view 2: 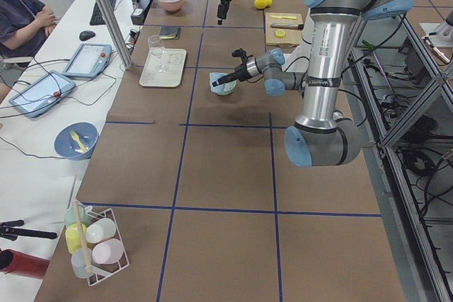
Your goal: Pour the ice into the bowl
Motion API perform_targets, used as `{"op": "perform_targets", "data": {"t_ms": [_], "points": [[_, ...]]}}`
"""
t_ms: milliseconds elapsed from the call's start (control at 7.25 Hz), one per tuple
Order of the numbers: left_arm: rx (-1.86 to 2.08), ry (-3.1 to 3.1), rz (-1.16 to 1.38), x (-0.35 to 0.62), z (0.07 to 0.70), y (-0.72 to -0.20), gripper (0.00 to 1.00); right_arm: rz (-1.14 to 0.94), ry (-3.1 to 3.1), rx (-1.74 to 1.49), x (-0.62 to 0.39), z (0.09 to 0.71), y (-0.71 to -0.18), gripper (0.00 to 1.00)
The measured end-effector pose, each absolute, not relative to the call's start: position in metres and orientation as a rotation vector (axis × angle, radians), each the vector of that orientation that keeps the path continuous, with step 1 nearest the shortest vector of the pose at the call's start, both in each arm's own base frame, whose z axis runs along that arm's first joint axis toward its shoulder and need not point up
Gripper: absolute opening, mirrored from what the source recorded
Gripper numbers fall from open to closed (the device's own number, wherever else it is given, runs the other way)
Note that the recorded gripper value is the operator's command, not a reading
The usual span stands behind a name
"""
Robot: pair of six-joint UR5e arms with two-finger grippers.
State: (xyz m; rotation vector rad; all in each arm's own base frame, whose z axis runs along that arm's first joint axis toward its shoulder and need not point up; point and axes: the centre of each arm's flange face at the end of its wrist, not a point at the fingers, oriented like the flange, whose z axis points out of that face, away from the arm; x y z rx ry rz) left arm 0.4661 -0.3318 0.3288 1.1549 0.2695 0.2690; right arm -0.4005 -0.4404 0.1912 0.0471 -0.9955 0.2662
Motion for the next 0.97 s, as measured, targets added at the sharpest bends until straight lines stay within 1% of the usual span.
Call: {"op": "perform_targets", "data": {"t_ms": [276, 966], "points": [[1.160, 0.105, 0.397, 0.4761, 0.3147, -0.3362, 0.00, 0.264, -0.994, 0.046, -0.3995, 0.1929, -0.4411, 1.00], [1.177, -0.332, 0.776, 0.4757, 0.3155, -0.3424, 0.00, 0.259, -0.999, 0.046, -0.4003, 0.1917, -0.4409, 1.00]]}}
